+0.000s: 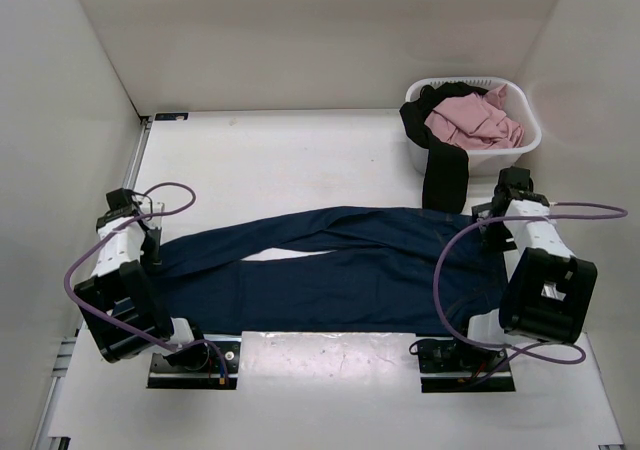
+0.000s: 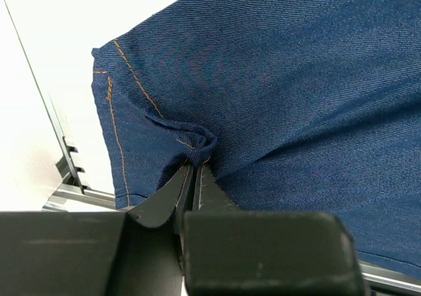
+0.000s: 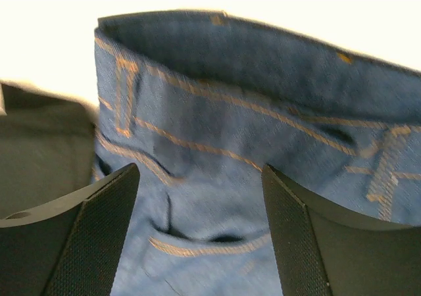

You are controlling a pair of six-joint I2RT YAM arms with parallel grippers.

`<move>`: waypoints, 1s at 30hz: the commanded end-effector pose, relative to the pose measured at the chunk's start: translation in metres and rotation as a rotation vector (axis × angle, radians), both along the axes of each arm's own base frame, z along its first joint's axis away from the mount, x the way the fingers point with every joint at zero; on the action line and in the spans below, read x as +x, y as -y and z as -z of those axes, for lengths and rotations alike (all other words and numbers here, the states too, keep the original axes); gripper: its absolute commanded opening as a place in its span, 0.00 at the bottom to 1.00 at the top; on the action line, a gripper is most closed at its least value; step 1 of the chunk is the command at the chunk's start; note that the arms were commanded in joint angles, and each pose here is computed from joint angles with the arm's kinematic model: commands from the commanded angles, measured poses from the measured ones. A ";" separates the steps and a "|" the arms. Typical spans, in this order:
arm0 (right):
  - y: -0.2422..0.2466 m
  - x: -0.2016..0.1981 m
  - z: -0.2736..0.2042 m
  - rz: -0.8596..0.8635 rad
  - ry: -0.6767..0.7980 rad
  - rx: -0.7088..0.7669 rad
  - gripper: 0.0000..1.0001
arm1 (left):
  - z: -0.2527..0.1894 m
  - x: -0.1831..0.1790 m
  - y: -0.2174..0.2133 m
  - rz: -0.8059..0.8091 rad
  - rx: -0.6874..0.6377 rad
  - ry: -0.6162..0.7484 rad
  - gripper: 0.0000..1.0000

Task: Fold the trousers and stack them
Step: Fold the trousers

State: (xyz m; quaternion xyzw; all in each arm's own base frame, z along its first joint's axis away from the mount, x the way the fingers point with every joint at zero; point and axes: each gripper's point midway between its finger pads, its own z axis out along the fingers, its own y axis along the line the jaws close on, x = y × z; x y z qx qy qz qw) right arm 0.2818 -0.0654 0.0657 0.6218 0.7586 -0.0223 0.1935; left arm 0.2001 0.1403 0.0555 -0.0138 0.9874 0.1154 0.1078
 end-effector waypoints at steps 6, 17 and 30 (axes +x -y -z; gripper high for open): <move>0.024 0.028 0.029 0.100 0.002 -0.051 0.78 | -0.005 0.004 -0.006 -0.011 0.009 0.033 0.14; 0.038 0.026 0.052 0.085 -0.070 -0.109 0.17 | -0.009 0.006 -0.011 0.000 0.029 0.022 0.14; 0.060 0.060 -0.066 -0.022 0.193 -0.199 0.00 | -0.067 0.040 -0.061 -0.028 0.160 0.138 0.14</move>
